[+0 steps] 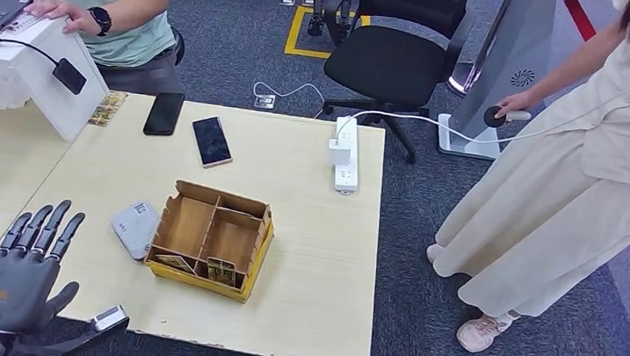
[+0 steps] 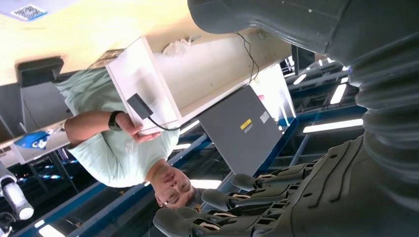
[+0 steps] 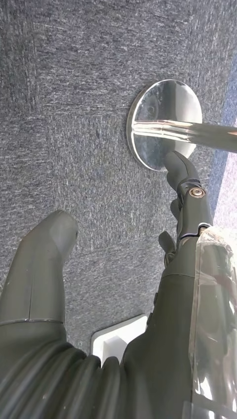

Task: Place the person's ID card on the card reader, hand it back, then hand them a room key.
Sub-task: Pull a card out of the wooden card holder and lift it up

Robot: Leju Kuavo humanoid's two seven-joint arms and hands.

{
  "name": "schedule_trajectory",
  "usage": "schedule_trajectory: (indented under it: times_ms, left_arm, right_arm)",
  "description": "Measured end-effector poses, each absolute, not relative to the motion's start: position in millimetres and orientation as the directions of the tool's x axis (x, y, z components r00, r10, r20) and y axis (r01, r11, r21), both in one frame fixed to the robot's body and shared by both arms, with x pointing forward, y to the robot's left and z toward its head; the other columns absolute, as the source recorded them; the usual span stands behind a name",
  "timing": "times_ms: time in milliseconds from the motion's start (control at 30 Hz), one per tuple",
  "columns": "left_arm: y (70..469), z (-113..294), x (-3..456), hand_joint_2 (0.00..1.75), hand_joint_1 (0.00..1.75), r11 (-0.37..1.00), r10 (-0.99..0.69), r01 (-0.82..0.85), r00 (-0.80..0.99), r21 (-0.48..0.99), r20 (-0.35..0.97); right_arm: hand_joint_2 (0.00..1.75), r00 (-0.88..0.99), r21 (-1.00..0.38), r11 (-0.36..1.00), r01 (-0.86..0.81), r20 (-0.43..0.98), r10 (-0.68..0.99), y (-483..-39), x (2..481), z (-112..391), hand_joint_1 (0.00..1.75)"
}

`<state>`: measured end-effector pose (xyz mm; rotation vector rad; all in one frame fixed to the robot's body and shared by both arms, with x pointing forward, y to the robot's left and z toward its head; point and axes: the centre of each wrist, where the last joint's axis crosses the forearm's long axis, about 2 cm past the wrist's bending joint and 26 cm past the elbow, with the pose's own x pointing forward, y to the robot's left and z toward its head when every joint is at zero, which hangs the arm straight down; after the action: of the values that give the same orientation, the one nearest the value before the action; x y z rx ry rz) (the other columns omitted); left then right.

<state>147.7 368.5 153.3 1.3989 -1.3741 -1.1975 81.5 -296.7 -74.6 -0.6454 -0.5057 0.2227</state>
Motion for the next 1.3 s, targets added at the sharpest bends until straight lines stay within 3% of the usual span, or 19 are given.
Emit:
schedule_trajectory:
  times_ms: [567, 1300]
  left_arm:
    - [325.3, 148.2, 166.9, 1.75, 0.0, -0.012, -0.988, -0.249, -0.146, 0.968, -0.05]
    - [280.3, 115.0, 202.7, 1.75, 0.0, 0.054, -0.947, -0.12, -0.321, 0.991, 0.012]
  right_arm:
    - [1.75, 0.851, -0.625, 0.779, -0.052, 0.381, 0.361, -294.4, 88.1, -73.3, 0.0]
    - [1.75, 0.837, -0.618, 0.781, -0.09, 0.379, 0.396, -287.1, 96.7, -73.4, 0.0]
